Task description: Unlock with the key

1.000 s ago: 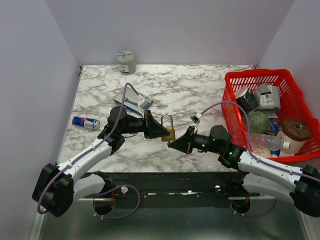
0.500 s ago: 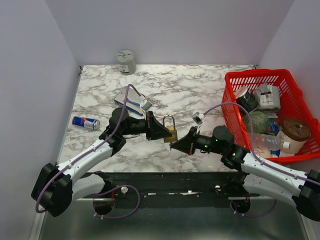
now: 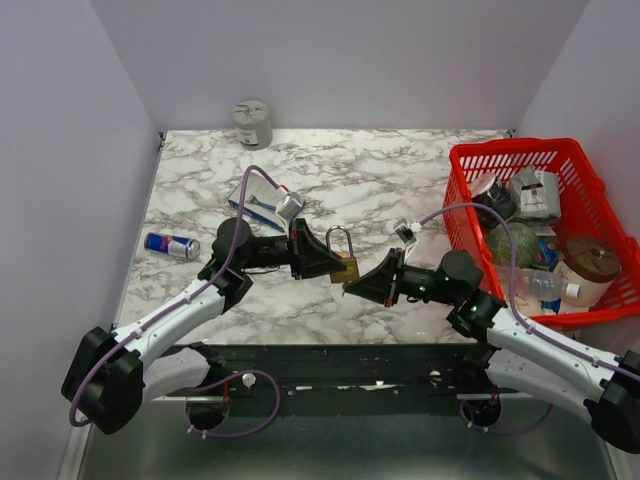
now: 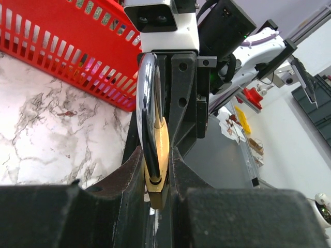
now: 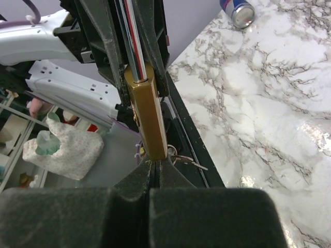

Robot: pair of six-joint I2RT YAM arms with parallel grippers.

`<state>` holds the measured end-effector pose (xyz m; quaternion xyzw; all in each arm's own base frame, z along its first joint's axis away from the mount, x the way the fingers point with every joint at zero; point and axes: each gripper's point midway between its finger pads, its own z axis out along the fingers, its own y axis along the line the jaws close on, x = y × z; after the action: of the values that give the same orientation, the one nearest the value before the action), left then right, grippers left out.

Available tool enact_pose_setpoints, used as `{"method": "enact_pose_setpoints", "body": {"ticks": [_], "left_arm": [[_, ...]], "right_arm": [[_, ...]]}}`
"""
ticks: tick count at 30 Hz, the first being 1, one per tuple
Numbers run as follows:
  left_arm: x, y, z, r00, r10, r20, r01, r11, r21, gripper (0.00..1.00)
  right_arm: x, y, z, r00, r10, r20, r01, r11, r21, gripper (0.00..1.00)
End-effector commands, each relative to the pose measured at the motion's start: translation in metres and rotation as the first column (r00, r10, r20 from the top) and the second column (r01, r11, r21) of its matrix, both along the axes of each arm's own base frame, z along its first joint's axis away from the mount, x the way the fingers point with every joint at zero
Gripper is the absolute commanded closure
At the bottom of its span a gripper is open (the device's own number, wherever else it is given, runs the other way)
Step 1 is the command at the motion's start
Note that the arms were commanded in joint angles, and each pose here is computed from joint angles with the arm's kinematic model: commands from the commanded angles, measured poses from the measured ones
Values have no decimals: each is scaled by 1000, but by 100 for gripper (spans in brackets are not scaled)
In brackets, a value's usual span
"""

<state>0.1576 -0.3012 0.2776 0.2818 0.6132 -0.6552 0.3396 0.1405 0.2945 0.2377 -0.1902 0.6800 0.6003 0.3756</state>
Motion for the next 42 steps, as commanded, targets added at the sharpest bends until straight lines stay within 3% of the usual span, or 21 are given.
{"method": "enact_pose_setpoints", "body": {"ticks": [1,26,42], "left_arm": [[-62,1,-20,958,-282,-43,284,957,50,100],[-110,-5,53,887,-435,157,451,889,-84,100],[-136,-19,60,835,-520,179,539,839,-75,100]], "right_arm": [[12,-14,97,976,-106,189,47,955,293,99],[-36,-31,168,948,33,316,-171,892,418,99],[-56,-39,188,930,81,357,-248,857,452,99]]}}
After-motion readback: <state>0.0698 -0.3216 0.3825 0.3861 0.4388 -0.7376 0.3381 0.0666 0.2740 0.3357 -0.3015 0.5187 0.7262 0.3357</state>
